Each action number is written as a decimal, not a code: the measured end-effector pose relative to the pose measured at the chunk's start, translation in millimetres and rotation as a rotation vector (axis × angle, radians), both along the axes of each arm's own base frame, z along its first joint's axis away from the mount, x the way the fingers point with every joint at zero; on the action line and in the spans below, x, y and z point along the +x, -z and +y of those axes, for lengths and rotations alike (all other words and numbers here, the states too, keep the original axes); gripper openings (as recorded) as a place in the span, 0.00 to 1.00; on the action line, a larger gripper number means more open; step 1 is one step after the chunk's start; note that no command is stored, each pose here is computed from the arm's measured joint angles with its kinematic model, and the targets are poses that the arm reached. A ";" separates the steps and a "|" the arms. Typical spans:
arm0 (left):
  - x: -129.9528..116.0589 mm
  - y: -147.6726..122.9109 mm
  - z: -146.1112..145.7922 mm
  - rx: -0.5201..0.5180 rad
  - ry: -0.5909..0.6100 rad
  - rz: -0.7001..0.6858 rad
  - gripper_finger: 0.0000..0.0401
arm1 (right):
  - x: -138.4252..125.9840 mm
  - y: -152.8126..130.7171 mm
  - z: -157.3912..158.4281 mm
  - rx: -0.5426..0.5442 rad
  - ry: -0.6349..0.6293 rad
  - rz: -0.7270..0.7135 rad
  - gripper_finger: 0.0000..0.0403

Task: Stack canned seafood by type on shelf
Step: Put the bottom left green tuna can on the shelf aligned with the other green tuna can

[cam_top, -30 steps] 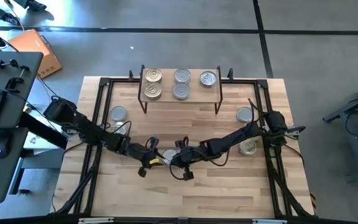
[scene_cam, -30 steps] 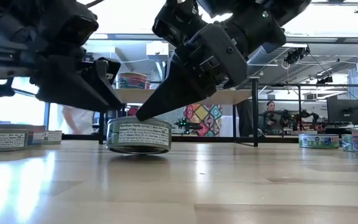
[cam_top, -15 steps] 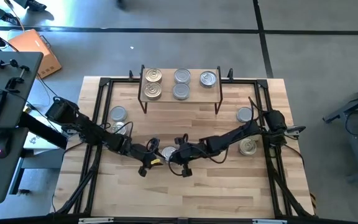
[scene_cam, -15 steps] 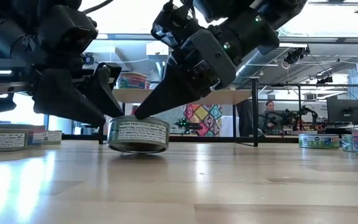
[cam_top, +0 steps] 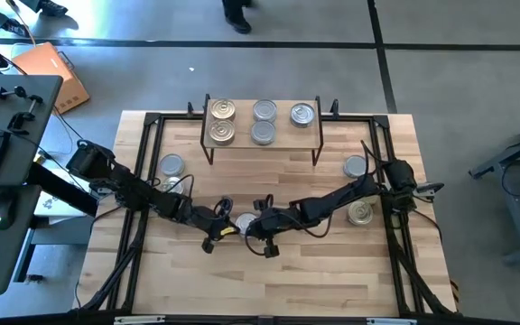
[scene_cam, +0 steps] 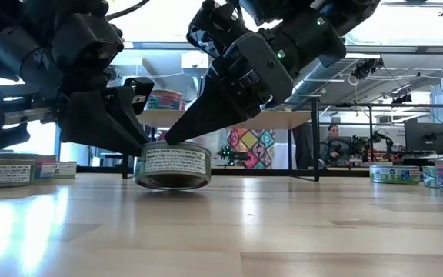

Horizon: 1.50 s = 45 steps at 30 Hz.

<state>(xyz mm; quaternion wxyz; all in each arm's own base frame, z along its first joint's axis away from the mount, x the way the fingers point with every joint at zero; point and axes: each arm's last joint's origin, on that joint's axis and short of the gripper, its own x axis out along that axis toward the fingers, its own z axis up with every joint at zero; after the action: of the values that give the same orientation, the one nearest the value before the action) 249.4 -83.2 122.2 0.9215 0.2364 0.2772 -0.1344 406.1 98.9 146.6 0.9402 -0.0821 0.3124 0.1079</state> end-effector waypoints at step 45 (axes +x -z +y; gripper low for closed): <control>4.0 -3.5 7.7 -0.155 -0.037 0.001 0.00 | -7.5 5.8 32.7 -0.653 -0.119 0.131 0.63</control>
<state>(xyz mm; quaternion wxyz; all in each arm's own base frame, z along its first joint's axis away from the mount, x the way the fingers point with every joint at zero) 253.5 -75.5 125.7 0.9393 0.1589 0.2707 -0.1387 398.6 131.6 140.7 0.8344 -0.3898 0.3847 0.0621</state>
